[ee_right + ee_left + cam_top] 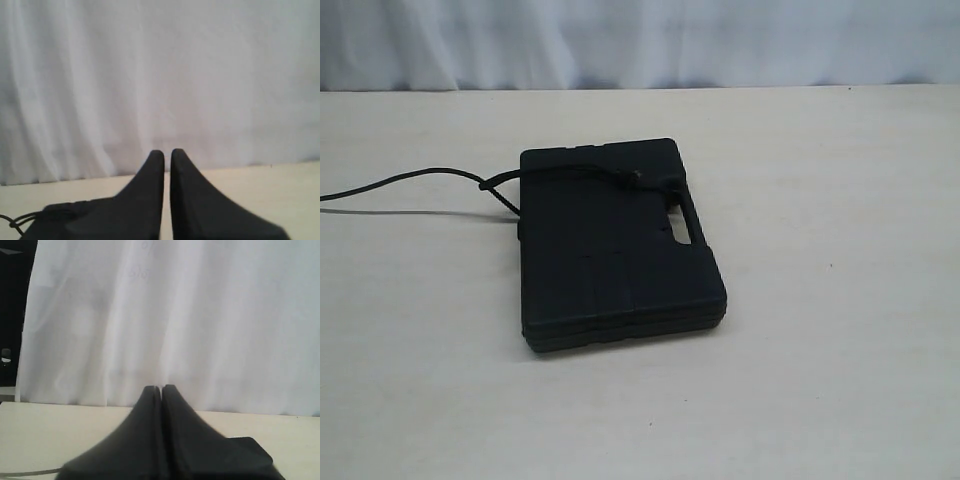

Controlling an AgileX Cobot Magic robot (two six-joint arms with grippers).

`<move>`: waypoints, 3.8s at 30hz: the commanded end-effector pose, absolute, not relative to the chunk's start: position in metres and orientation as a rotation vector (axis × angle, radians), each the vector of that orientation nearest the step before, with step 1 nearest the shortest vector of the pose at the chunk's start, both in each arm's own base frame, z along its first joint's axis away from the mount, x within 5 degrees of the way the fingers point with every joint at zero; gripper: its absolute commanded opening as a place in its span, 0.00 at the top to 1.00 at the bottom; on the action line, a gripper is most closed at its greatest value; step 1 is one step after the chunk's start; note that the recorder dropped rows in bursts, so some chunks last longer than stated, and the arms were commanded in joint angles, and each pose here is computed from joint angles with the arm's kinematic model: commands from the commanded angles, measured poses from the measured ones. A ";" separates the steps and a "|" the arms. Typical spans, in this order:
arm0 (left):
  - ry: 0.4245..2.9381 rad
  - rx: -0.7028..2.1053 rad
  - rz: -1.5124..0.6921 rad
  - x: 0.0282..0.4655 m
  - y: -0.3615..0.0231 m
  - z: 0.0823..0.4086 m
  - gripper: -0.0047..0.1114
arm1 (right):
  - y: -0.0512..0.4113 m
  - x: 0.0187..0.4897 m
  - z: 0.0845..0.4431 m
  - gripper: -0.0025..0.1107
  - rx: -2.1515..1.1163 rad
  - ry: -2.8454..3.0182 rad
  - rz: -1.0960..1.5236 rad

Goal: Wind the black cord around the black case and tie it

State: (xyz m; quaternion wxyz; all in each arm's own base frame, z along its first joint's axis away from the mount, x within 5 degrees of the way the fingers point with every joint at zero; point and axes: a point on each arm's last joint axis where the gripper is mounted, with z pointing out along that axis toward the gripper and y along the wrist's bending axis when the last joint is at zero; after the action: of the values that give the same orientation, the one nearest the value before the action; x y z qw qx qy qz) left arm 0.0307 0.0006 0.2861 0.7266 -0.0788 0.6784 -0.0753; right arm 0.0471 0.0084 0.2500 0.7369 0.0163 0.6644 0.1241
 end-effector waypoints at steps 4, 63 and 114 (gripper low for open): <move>1.507 -0.129 -0.122 0.053 0.001 0.227 0.96 | 0.009 0.056 0.204 0.94 -0.033 1.584 0.184; 1.788 0.019 0.175 0.054 0.007 0.186 0.96 | 0.000 0.054 0.183 0.94 0.021 1.814 0.046; 1.791 -0.100 0.125 0.054 0.008 0.185 0.96 | 0.000 0.054 0.183 0.94 0.022 1.821 0.047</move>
State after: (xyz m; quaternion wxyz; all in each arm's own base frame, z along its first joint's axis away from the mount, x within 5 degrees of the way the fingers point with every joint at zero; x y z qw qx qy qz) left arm 0.0536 0.0081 0.1857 0.6212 -0.0363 0.7806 0.0593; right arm 0.0536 0.0009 0.1825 0.6092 0.0093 0.7925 0.0251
